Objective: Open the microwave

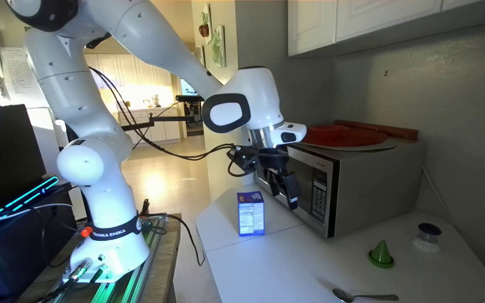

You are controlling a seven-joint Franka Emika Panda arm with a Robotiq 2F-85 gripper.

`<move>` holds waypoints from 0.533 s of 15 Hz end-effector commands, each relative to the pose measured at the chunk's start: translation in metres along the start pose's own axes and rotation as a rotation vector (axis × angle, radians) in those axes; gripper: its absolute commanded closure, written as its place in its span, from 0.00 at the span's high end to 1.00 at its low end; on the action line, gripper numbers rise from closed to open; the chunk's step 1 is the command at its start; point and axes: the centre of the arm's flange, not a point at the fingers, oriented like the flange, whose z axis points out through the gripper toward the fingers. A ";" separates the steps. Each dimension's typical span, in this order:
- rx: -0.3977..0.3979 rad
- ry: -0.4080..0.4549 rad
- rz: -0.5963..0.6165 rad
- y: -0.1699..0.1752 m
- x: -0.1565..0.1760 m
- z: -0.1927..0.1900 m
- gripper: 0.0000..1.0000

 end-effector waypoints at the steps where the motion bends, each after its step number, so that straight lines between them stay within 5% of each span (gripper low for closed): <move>1: 0.016 0.010 0.002 -0.007 0.036 0.042 1.00; 8: 0.029 0.040 0.008 -0.042 0.070 0.103 1.00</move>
